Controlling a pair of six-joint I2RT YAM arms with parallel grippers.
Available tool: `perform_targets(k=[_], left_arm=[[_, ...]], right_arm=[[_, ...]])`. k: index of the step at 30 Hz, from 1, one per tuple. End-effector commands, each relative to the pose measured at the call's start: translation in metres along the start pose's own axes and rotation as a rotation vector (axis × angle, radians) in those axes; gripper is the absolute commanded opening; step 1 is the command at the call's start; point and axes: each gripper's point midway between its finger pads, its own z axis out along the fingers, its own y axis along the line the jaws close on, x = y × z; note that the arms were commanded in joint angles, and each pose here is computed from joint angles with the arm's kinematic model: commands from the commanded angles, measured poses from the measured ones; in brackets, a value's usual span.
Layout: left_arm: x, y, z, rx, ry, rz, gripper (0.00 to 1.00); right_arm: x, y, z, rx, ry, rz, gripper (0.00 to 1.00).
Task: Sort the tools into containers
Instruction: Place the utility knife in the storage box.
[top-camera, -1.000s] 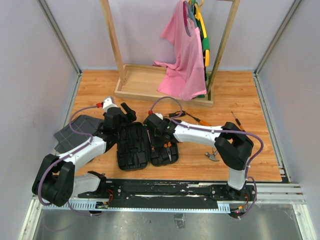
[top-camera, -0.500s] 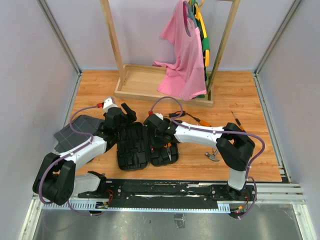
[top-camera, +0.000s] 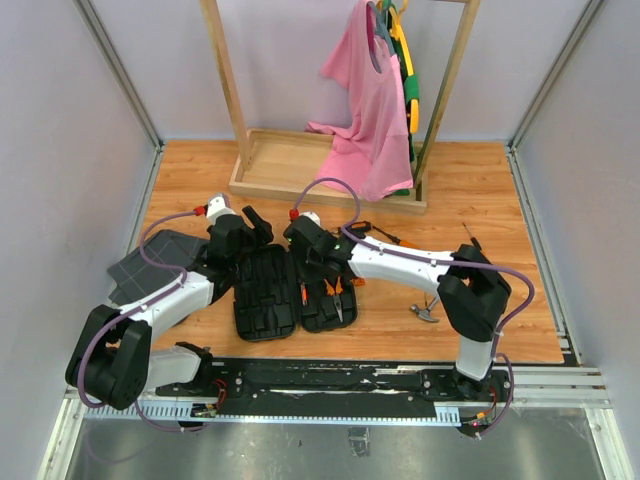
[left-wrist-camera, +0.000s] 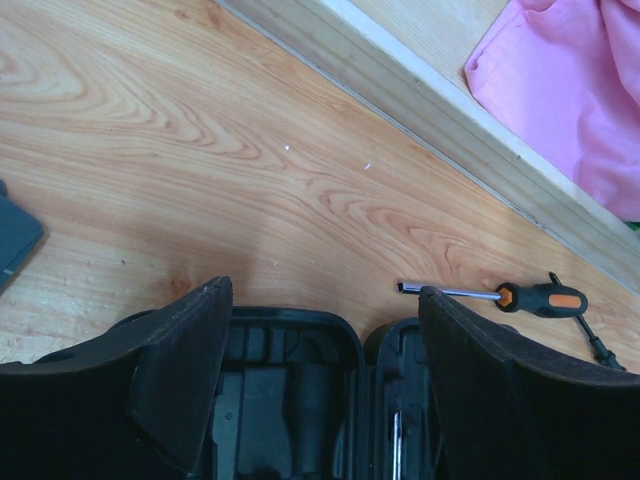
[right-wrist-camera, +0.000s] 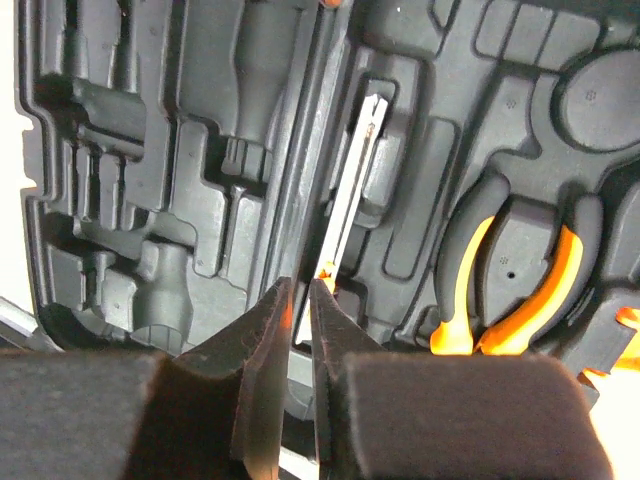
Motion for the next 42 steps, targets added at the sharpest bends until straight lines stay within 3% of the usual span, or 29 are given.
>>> perform_targets(k=[1, 42], left_arm=[[-0.005, -0.001, 0.003, 0.000, -0.019, 0.000, 0.79], [0.003, 0.001, 0.010, -0.021, 0.016, 0.007, 0.79]], right_arm=[[-0.009, -0.006, 0.007, 0.022, 0.005, -0.022, 0.13], [0.006, -0.020, 0.043, 0.076, 0.095, -0.036, 0.05]])
